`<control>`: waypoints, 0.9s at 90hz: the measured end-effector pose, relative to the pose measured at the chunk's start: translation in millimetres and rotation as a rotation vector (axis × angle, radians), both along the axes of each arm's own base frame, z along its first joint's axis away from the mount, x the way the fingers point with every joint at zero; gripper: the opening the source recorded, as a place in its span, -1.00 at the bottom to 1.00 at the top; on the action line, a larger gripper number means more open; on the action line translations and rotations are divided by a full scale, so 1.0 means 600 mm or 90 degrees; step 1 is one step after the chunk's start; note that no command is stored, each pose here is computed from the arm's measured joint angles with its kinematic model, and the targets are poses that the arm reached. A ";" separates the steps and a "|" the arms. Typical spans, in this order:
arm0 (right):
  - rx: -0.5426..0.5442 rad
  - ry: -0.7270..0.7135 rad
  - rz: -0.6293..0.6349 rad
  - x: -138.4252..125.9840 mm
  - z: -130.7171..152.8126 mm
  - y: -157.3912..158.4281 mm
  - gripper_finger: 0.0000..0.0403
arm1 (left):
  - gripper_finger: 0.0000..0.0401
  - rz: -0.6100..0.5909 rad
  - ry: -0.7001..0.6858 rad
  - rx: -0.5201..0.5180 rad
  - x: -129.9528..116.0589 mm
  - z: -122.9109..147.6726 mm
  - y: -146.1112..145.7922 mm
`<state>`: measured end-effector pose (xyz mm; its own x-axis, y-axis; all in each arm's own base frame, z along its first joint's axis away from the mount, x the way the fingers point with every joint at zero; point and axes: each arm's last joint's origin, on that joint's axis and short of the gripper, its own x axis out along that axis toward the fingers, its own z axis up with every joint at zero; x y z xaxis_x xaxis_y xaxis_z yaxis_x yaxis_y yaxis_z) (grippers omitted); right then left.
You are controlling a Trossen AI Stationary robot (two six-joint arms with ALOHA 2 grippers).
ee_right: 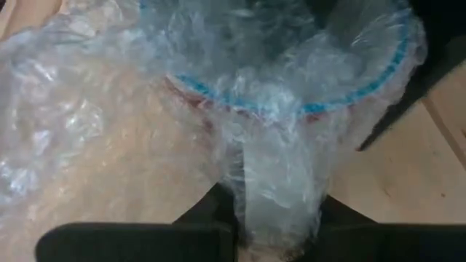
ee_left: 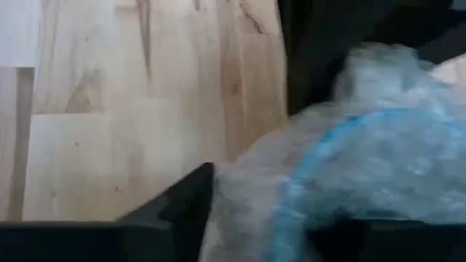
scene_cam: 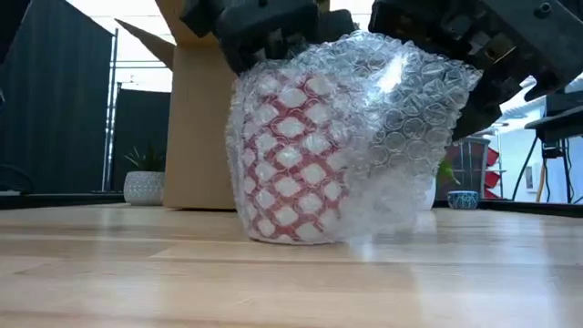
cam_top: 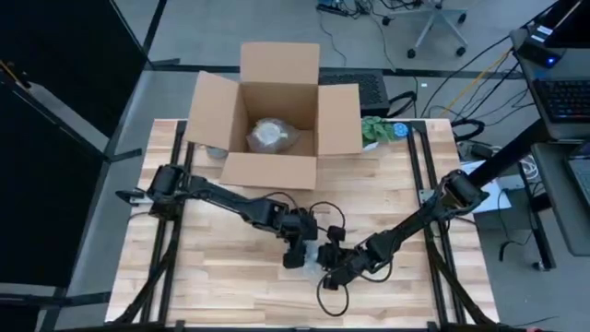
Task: Wrap mug
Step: Wrap the red mug with bubble wrap
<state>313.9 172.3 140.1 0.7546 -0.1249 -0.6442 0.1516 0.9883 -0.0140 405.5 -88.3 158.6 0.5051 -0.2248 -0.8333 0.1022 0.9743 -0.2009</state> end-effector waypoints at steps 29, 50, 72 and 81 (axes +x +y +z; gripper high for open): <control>0.000 0.001 0.002 0.000 0.000 0.000 -0.80 | -0.36 0.018 0.011 0.007 0.002 -0.009 0.002; 0.005 -0.004 -0.004 0.001 0.001 0.000 -0.80 | -0.73 0.012 0.015 0.010 0.001 -0.009 0.004; 0.000 0.001 0.001 0.000 0.000 0.000 -0.80 | -0.16 -0.024 0.005 -0.026 0.004 -0.007 0.005; -0.002 0.002 0.004 0.000 0.000 0.000 -0.80 | 0.07 -0.007 0.011 -0.038 0.004 -0.007 0.010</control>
<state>314.0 172.2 140.1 0.7532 -0.1227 -0.6463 0.1461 0.9891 -0.0176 408.0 -82.5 154.6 0.4882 -0.2796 -0.8268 0.1095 0.9594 -0.2598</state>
